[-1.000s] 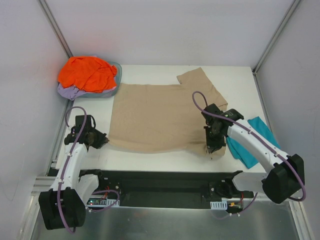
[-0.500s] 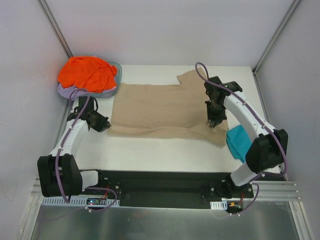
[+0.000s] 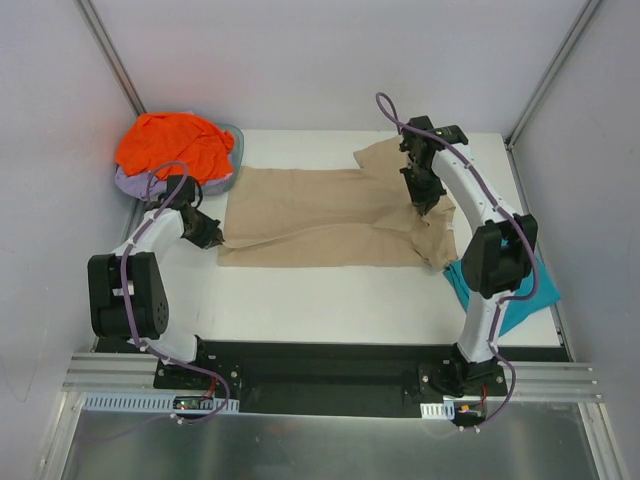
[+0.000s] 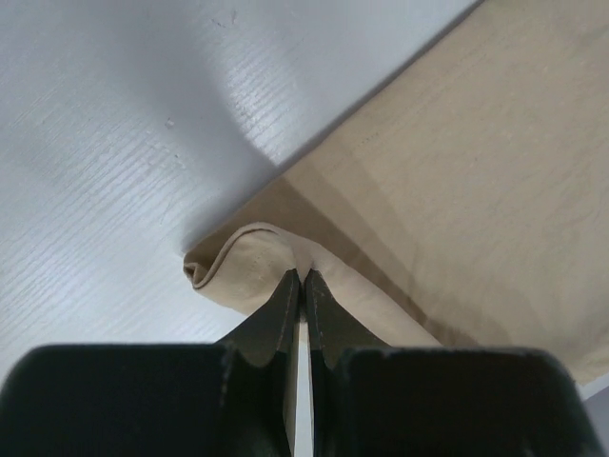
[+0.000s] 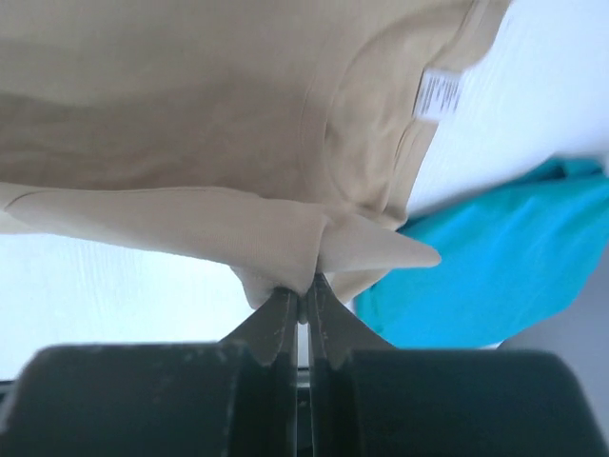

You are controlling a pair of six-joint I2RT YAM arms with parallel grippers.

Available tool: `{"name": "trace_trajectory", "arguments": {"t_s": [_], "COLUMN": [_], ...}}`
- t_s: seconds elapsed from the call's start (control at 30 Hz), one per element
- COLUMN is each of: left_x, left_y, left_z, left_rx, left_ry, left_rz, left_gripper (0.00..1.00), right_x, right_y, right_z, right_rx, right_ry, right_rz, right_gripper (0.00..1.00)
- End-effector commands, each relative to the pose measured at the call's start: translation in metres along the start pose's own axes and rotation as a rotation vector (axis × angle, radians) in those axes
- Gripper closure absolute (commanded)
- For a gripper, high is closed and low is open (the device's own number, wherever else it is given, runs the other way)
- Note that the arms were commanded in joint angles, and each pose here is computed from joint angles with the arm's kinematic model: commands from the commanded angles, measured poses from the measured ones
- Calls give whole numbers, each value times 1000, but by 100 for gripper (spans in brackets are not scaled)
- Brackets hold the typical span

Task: Fold and stack the t-shirts
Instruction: Fold the flattened tshirt in 1/3 of the way

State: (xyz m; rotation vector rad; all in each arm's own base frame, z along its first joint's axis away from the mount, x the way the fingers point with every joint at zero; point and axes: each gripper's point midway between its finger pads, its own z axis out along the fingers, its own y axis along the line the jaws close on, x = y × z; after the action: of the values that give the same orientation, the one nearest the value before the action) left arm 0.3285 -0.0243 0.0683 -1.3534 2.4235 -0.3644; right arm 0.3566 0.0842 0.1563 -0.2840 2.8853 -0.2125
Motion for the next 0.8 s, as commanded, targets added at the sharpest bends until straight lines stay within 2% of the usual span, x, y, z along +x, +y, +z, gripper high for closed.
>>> {"name": "trace_trajectory", "arguments": {"t_s": [0.0,0.17,0.23,0.27,0.3,0.33,0.37,0.43,0.47,0.5,0.53,0.6,0.63,0.67,0.7,0.73,0.77], "left_x": [-14,-18,-19,-19,-20,-22,-23,-25,-24,-25,-23,-18,-10,-6,-2,7,9], "left_y": [-13,-12,-14,-15,-16,-19,-21,-28,-30,-33,-31,-33,-31,-31,-33,-29,-29], "left_z": [3,10,12,13,13,11,9,0,-4,-13,-16,-29,-30,-32,-39,-37,-39], "left_rx": [1,-25,-27,-27,-26,-18,-8,21,32,55,60,94,98,110,130,127,137], "left_ry": [-54,-61,-54,-53,-54,-60,-63,-76,-81,-99,-100,-114,-102,-95,-97,-82,-77], "left_rz": [0,-4,0,5,8,13,17,29,34,43,48,63,75,85,99,114,123], "left_gripper": [100,100,100,89,81,73,54,28,11,3,1,1,1,1,1,1,1], "right_x": [-23,-55,-72,-77,-92,-98,-104,-112,-111,-103,-96,-89,-63,-56,-54,-28,-23], "right_y": [-19,-29,-35,-41,-44,-46,-50,-48,-46,-43,-36,-27,-9,-2,6,31,39], "right_z": [6,35,44,52,47,46,46,40,29,31,32,13,31,15,18,33,24], "right_rx": [62,127,176,225,252,271,298,293,284,267,225,145,40,-27,-99,-233,-303], "right_ry": [12,8,-23,-11,-52,-67,-80,-131,-168,-165,-172,-256,-197,-235,-254,-188,-217], "right_rz": [-203,-407,-463,-466,-452,-429,-411,-367,-302,-274,-241,-72,-32,30,133,157,192], "right_gripper": [97,92,77,73,61,53,49,43,39,29,23,1,3,3,3,3,3]}}
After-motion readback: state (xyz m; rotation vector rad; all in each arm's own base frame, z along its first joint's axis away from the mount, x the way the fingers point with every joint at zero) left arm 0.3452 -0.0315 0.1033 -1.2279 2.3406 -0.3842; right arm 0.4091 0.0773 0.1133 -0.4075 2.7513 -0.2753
